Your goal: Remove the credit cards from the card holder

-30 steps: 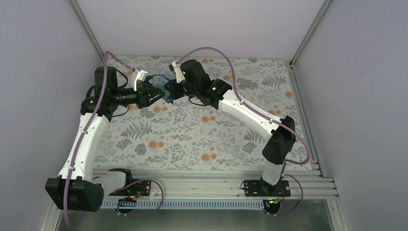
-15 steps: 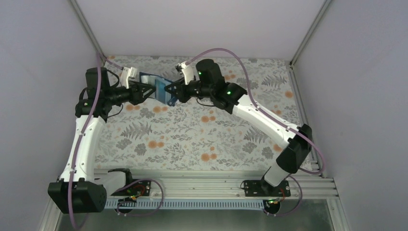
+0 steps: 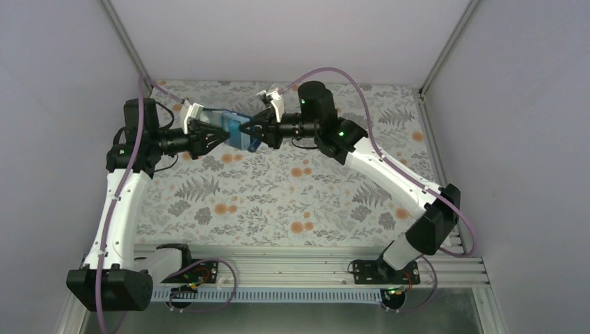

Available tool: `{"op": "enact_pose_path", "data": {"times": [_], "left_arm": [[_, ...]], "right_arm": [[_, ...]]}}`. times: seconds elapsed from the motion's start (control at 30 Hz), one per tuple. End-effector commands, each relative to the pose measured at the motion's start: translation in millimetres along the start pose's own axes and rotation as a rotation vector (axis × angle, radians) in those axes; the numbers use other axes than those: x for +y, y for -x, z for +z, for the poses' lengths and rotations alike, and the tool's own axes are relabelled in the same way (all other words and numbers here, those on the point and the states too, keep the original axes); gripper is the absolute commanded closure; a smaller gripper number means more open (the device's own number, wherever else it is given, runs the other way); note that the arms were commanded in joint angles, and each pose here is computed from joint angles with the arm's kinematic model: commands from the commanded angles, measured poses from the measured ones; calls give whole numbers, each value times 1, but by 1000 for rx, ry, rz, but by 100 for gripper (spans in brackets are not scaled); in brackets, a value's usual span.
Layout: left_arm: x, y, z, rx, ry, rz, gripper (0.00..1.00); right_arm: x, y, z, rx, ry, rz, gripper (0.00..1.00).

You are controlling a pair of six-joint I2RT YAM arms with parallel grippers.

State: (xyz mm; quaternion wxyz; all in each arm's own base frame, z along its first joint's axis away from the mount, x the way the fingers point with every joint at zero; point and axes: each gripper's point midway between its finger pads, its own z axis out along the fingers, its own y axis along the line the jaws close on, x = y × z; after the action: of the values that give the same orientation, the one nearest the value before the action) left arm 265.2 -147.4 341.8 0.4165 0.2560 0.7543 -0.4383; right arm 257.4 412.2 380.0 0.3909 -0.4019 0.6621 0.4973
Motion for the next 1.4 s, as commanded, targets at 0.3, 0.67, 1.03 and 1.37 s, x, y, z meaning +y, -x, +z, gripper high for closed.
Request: {"op": "enact_pose_path", "data": {"times": [0.3,0.67,1.03,1.37], "left_arm": [[-86,10,-22,-32,-338,200,98],[-87,24,-28,-57,-307,236,97],[-81,24,-29,-61,-281,232,98],[-96,29,-35,-95,-383,297,76]], "right_arm": [[41,16,-19,-53,181,-160,96],[50,4,-19,-24,266,-171,72],[52,-5,-29,-23,260,-203,79],[67,-11,-36,-2,349,-244,96]]}}
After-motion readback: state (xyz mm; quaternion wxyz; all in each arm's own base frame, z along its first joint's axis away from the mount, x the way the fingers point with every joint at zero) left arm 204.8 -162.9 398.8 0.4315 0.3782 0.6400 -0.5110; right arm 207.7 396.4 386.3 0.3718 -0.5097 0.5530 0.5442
